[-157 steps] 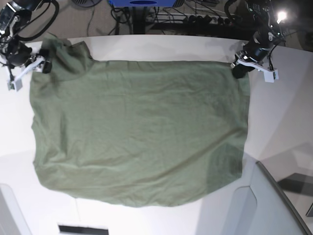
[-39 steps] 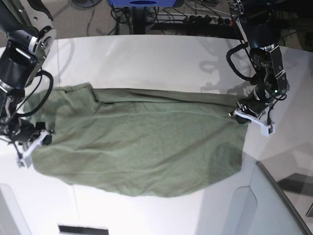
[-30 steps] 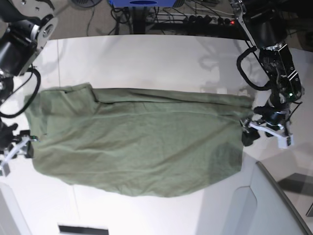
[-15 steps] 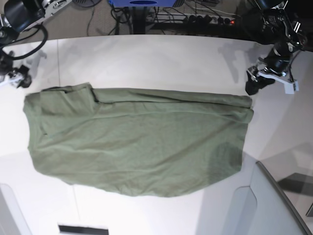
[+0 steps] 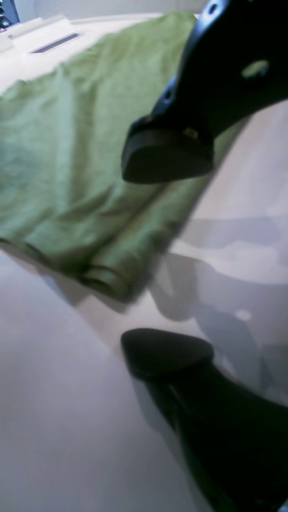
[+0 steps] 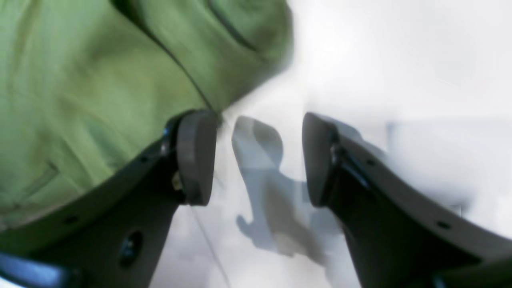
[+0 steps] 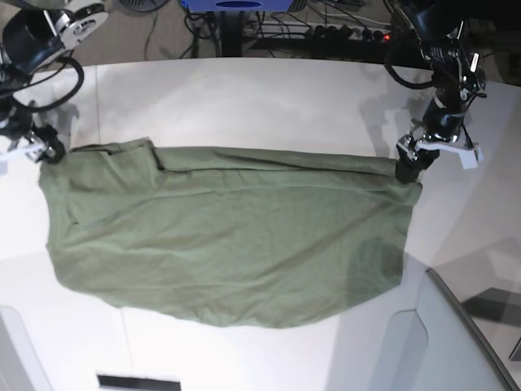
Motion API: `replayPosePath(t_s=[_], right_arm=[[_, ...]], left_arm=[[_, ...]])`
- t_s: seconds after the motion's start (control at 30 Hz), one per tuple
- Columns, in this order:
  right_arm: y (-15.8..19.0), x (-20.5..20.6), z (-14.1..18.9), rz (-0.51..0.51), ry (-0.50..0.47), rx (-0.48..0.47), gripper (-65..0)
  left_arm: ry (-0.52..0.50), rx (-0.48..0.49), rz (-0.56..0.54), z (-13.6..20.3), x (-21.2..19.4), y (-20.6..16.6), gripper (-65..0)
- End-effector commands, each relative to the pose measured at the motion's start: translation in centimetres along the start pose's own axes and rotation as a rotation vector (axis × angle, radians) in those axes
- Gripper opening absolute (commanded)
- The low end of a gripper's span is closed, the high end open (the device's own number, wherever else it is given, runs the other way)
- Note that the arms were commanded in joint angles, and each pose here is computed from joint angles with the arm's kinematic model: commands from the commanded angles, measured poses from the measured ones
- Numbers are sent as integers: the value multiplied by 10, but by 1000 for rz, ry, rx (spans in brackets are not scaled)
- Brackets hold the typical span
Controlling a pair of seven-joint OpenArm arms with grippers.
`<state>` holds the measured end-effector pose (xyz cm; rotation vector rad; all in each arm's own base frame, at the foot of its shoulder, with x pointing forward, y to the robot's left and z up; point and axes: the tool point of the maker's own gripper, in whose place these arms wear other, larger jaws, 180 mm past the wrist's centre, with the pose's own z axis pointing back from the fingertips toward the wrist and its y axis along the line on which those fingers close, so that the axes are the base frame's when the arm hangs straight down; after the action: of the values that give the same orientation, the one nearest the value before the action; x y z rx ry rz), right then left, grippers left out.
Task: Layout the t-shirt on the table in an organized manner, then fold the t-shirt properly
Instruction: 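Open both grippers and release the folded edge, then grasp the folded edge corners again with both grippers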
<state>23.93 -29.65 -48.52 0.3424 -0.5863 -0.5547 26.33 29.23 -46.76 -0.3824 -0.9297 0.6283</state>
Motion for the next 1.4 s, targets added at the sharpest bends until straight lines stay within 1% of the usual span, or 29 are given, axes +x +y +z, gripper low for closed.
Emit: replayPosePath(t_s=[0.0,0.1,0.2,0.27,0.33,0.37,0.47,0.63,0.77,0.8,0.83,0.87,0.93,0.97,1.03,1.07,1.1,1.13,1.17,1.23,1.27,1.33,1.37], right_arm=[[-2,16,4,11,-36,4,-321],[7,19,-6,-15,-35,39,-321],[10,27,-9,-20,-80,48,-321],[10,30,-9,-18,-91,49,-321],[10,29,-9,-19,-90,50,-321],[11,30,-10,-20,-90,53,-321],[17,27,-17,-37,-76,75,-321],[15,26,-19,-49,-63,79,-324],[16,29,-19,-47,-67,81,-329],[16,29,-19,-47,-67,81,-329],[15,29,-19,-50,-68,80,-329],[15,28,-19,-53,-69,81,-330],[16,28,-20,-55,-70,84,-330],[16,29,-20,-56,-73,84,-330],[17,34,-20,-60,-109,85,-332],[17,37,-19,-61,-126,84,-333],[17,39,-19,-61,-138,84,-353],[16,40,-19,-62,-143,83,-399],[16,40,-19,-62,-143,83,-461],[16,40,-19,-62,-143,83,-615],[16,40,-19,-62,-143,83,-650],[16,42,-17,-56,-148,80,-638],[15,41,-17,-56,-144,77,-644]], left_arm=[[11,3,-9,-1,2,0,-102],[10,-10,-17,-4,4,-6,-102],[34,-35,-39,-11,-1,-16,-102],[33,-42,-42,-12,0,-19,-104],[29,-43,-40,-13,1,-20,-104],[11,-48,-39,-15,5,-23,-104],[-14,-42,-9,-18,2,-20,-104],[-8,-32,20,-20,-7,-14,-104],[30,-61,-10,-26,-17,-27,-107],[32,-63,-13,-26,-17,-28,-128],[31,-66,-14,-27,-17,-29,-171],[23,-75,-12,-30,-13,-33,-229],[24,-79,-2,-34,-13,-36,-365],[32,-73,8,-34,-16,-33,-428],[24,-82,17,-40,-11,-37,-546],[23,-83,18,-41,-11,-38,-591],[20,-86,17,-41,-9,-39,-630],[17,-88,13,-41,-8,-40,-650],[17,-89,12,-42,-8,-41,-650],[16,-90,11,-42,-7,-41,-650],[16,-90,11,-42,-7,-41,-650],[16,-89,10,-42,-6,-41,-650],[16,-90,8,-41,-5,-41,-650]])
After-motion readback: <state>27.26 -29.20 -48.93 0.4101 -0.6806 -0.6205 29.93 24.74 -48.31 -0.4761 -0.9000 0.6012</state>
